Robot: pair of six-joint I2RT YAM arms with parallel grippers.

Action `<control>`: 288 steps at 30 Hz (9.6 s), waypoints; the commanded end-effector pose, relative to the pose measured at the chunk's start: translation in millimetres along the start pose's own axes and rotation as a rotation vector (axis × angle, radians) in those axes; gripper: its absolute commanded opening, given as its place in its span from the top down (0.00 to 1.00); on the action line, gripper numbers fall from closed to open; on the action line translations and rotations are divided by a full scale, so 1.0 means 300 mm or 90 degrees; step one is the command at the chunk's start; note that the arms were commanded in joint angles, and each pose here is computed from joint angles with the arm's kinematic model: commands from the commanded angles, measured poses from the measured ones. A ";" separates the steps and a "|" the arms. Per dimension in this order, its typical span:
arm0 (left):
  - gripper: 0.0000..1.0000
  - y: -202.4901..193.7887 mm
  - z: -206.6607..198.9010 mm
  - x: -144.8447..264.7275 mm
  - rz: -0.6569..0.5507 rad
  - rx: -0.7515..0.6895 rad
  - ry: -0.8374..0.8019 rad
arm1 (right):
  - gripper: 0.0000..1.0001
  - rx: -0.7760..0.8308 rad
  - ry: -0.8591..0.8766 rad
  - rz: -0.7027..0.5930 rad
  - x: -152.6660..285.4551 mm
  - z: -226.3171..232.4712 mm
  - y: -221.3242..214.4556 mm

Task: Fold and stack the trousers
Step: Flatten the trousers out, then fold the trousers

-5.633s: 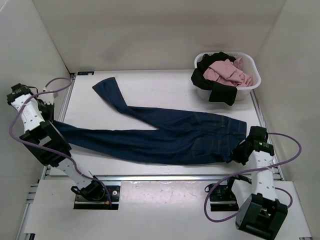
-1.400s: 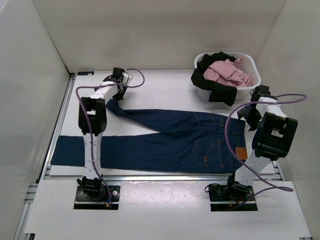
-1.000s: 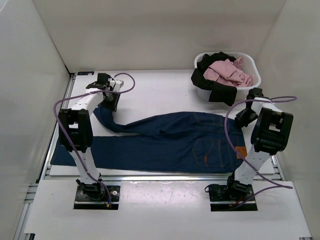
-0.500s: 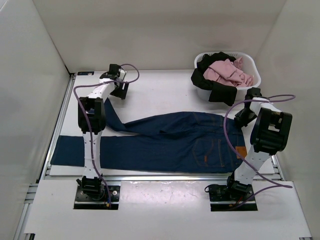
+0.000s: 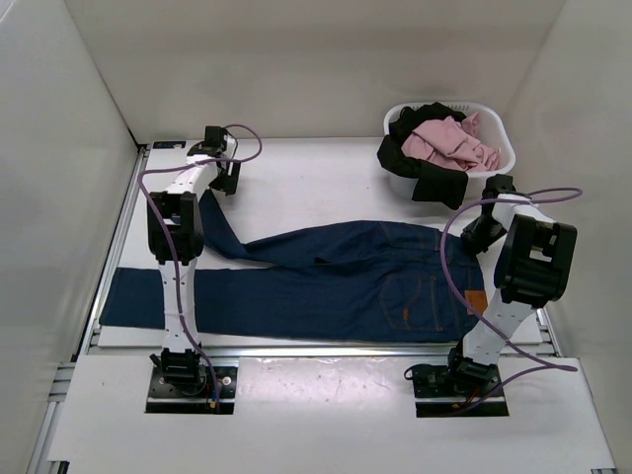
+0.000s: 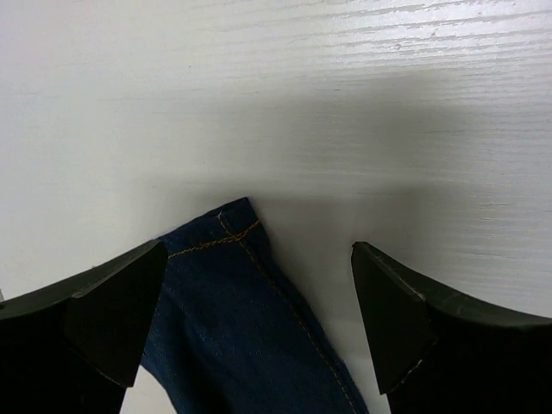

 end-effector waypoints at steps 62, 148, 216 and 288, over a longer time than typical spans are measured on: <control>0.86 -0.022 0.104 0.114 -0.035 -0.026 -0.255 | 0.29 0.021 0.040 0.021 0.039 -0.001 -0.030; 0.86 -0.280 0.729 0.462 -0.044 0.036 0.086 | 1.00 -0.032 0.030 -0.116 0.283 0.001 0.148; 0.86 -0.642 0.637 0.727 -0.019 0.002 0.097 | 1.00 -0.285 0.062 -0.046 0.449 -0.360 -0.156; 0.18 -1.051 0.515 0.762 0.032 -0.159 -0.095 | 0.45 0.173 0.133 -0.190 0.554 -0.101 -0.308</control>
Point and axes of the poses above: each gripper's point midway between its finger pads, its own x axis back along the fingers, its own z axis along the line the jaws close on, y = z × x, the point moved 8 cm from there along x, back along the fingers, and after that the axes turned 7 degrees about -x, right-handed, at the moved point
